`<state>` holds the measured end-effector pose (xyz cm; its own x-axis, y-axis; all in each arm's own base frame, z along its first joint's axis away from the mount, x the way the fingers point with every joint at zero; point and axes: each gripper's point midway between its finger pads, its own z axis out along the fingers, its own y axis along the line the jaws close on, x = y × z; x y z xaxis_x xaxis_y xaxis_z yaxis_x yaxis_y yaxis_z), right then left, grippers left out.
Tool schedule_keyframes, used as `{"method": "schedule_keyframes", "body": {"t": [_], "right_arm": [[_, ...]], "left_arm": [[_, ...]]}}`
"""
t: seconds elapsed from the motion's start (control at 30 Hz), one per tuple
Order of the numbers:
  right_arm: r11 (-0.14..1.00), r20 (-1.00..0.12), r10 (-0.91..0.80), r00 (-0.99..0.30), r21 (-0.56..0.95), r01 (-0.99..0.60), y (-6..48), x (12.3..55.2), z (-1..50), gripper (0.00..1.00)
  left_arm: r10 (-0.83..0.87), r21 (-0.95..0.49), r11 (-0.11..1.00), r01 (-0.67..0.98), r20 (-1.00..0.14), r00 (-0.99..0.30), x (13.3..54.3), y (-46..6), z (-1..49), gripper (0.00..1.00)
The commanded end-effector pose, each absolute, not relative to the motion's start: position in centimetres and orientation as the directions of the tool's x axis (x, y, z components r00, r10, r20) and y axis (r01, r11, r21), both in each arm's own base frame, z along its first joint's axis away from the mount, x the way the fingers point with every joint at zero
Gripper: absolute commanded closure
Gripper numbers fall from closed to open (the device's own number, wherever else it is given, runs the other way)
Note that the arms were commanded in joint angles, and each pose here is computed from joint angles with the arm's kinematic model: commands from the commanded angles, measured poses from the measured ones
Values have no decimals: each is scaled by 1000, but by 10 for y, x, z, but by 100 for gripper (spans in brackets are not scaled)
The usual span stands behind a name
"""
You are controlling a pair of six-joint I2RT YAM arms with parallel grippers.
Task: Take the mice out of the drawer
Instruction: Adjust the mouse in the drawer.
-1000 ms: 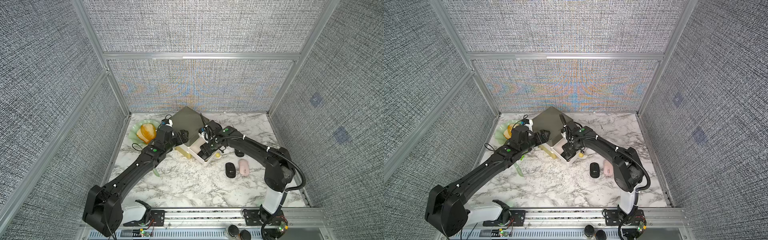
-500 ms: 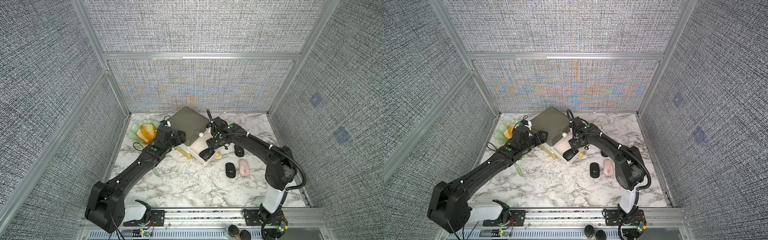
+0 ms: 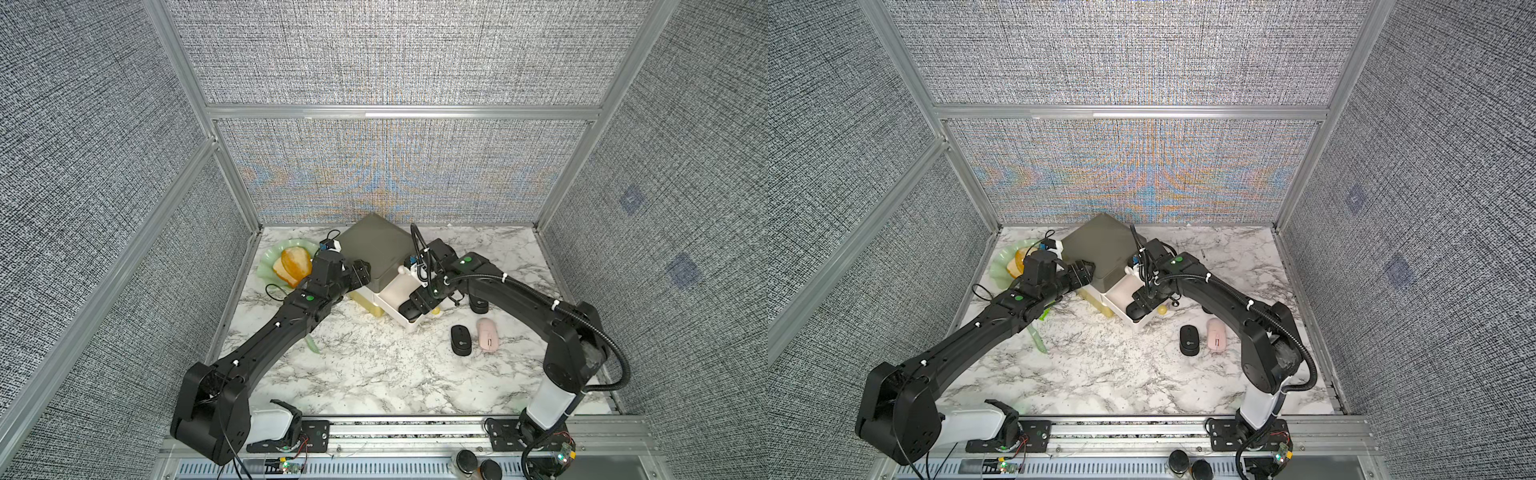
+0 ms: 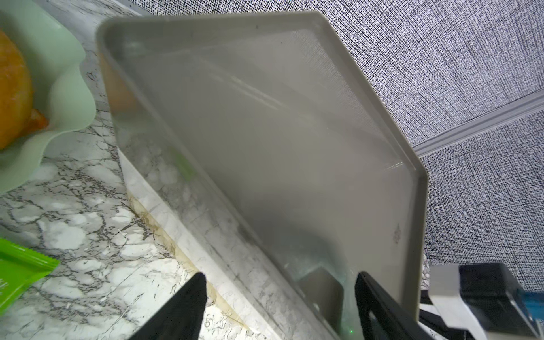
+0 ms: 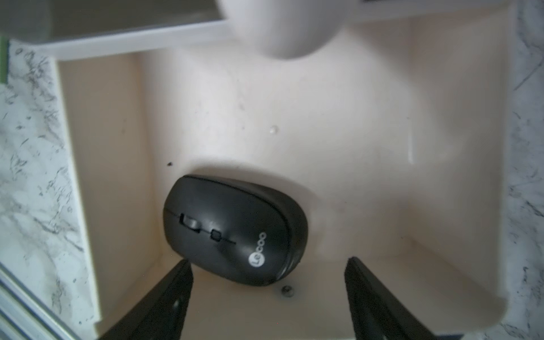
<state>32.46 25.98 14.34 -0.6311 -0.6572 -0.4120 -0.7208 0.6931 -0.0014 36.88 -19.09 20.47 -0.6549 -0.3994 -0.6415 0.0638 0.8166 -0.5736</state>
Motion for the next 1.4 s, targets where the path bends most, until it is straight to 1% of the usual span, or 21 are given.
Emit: {"method": "schedule_keyframes", "body": {"t": [0.0, 0.13, 0.33, 0.6, 0.77, 0.9, 1.13, 1.3, 1.37], "right_arm": [[589, -446, -733, -514, -37, -807, 268, 325, 150, 20], [511, -444, -779, -444, -37, -859, 276, 324, 146, 21], [438, -462, -799, -385, -8, -899, 284, 321, 143, 20], [394, -430, -833, -348, -18, -919, 280, 322, 129, 20], [397, -422, -838, -345, -38, -917, 278, 328, 120, 20], [423, -412, -839, -355, -83, -903, 272, 342, 115, 20], [502, -430, -813, -393, -174, -848, 267, 371, 124, 20], [533, -487, -778, -398, -176, -827, 266, 377, 144, 20], [523, -510, -763, -398, -123, -844, 267, 371, 152, 20]], "left_arm": [[-404, -594, 799, 96, -647, -646, 373, -197, 212, 19], [-399, -608, 786, 113, -638, -658, 376, -203, 212, 21], [-397, -602, 792, 100, -633, -664, 384, -201, 205, 23], [-401, -605, 790, 98, -632, -663, 391, -199, 203, 29], [-408, -614, 783, 98, -627, -664, 393, -200, 204, 31], [-409, -614, 785, 84, -615, -674, 393, -200, 202, 31], [-419, -621, 780, 80, -613, -670, 392, -199, 205, 31], [-421, -618, 783, 72, -611, -670, 392, -198, 203, 31], [-421, -620, 781, 72, -610, -671, 393, -199, 203, 31]]}}
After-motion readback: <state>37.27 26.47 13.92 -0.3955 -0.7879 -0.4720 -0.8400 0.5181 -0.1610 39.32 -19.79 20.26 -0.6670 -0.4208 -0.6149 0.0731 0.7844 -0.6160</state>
